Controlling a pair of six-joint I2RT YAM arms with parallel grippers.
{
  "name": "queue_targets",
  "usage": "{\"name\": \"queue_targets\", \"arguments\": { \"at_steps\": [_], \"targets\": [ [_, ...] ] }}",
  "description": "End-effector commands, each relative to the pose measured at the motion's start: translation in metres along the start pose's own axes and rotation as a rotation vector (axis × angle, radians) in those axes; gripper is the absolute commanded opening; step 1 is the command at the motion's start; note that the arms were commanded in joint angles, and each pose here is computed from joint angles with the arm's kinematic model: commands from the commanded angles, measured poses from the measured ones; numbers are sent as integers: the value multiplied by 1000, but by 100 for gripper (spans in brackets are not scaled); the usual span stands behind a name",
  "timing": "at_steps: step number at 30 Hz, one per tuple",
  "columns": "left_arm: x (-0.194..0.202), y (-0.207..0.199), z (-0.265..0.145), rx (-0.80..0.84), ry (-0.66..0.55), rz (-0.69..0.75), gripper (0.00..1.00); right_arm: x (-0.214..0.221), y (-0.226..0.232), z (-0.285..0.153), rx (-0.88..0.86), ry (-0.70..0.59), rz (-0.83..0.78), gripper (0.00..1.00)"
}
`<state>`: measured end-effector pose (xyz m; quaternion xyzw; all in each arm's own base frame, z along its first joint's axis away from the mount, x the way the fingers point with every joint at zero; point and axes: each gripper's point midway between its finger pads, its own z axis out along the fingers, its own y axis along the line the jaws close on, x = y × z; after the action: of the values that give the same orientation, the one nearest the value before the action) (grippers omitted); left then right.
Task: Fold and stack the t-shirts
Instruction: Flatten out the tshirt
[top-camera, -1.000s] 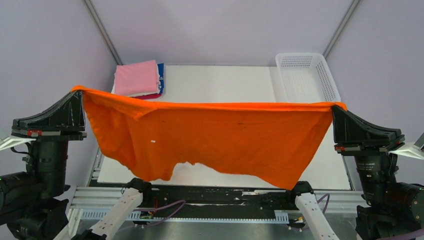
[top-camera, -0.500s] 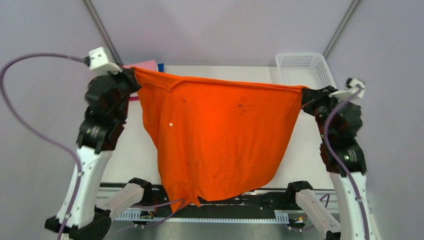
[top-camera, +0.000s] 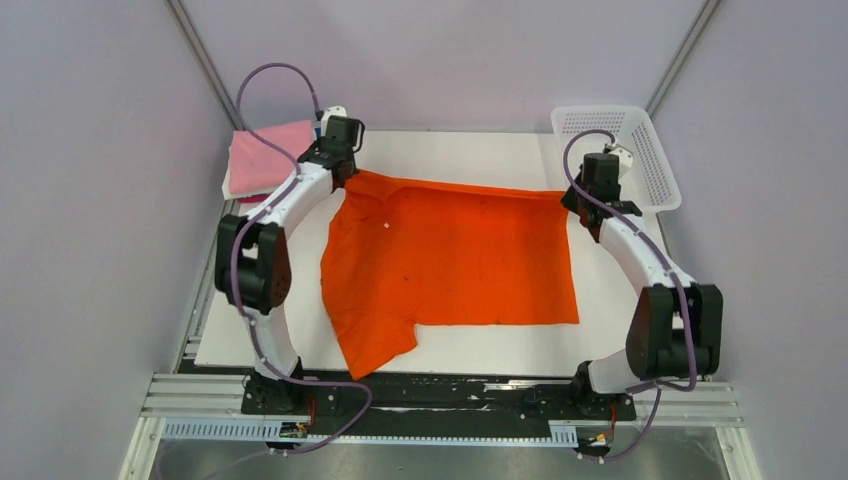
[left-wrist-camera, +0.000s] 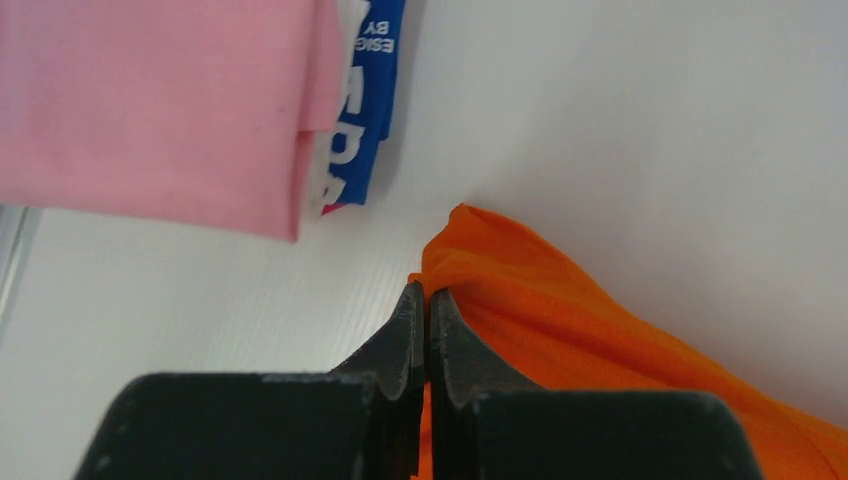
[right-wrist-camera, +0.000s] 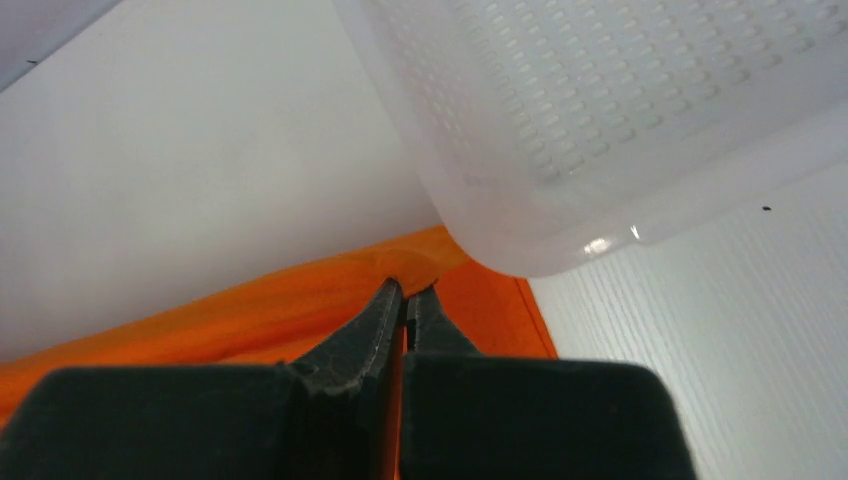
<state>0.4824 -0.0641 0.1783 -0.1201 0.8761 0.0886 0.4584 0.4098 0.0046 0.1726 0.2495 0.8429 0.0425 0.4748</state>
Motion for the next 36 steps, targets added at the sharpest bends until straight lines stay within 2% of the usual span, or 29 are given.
{"name": "queue_targets", "arguments": {
  "at_steps": [1,7,9,10,13,14,15,16,18,19,25,27,28,30,31,32,33,34,35,36],
  "targets": [
    [-25,-28,47,18,-25,-60,0,-43,16,40,-26,-97,-2,0],
    [-22,-52,92,12,-4,-64,0,-44,23,95,4,-65,-19,4],
    [-21,-60,104,20,-5,-73,3,-48,26,108,10,-72,-18,5],
    [-27,-64,106,28,-16,-83,11,-49,27,113,18,-74,-17,8],
    [-17,-75,127,35,7,-82,19,-53,27,126,39,-83,-15,17],
    [-30,-79,127,47,-15,-95,25,-54,27,129,45,-86,-16,17],
    [-21,-83,137,49,1,-88,31,-56,27,131,47,-91,-17,19],
    [-36,-88,135,62,-24,-101,55,-59,30,132,38,-93,-22,22],
    [-40,-96,142,83,-22,-99,93,-62,38,129,5,-89,-31,34],
    [-45,-99,139,100,-23,-102,96,-63,43,127,-20,-85,-33,38],
    [-72,-105,95,205,-27,-147,100,-55,73,97,-188,-32,-46,78],
    [-70,-100,74,232,-7,-165,100,-49,80,84,-238,-10,-47,94],
    [-63,-96,60,249,19,-167,100,-45,84,77,-263,4,-46,99],
    [-46,-93,37,294,73,-178,100,-33,90,64,-303,36,-45,100],
    [-16,-89,36,292,142,-173,100,-26,92,57,-317,54,-46,100],
    [-21,-90,14,349,145,-187,100,-16,96,49,-335,77,-51,100],
    [11,-85,11,349,210,-188,100,-5,97,42,-343,99,-55,100],
    [6,-86,-12,403,201,-204,100,6,98,35,-346,122,-58,100],
    [39,-80,-14,393,258,-208,100,20,101,27,-352,149,-70,100],
    [33,-78,-35,422,234,-227,100,35,100,20,-347,175,-82,100]
  ]
}}
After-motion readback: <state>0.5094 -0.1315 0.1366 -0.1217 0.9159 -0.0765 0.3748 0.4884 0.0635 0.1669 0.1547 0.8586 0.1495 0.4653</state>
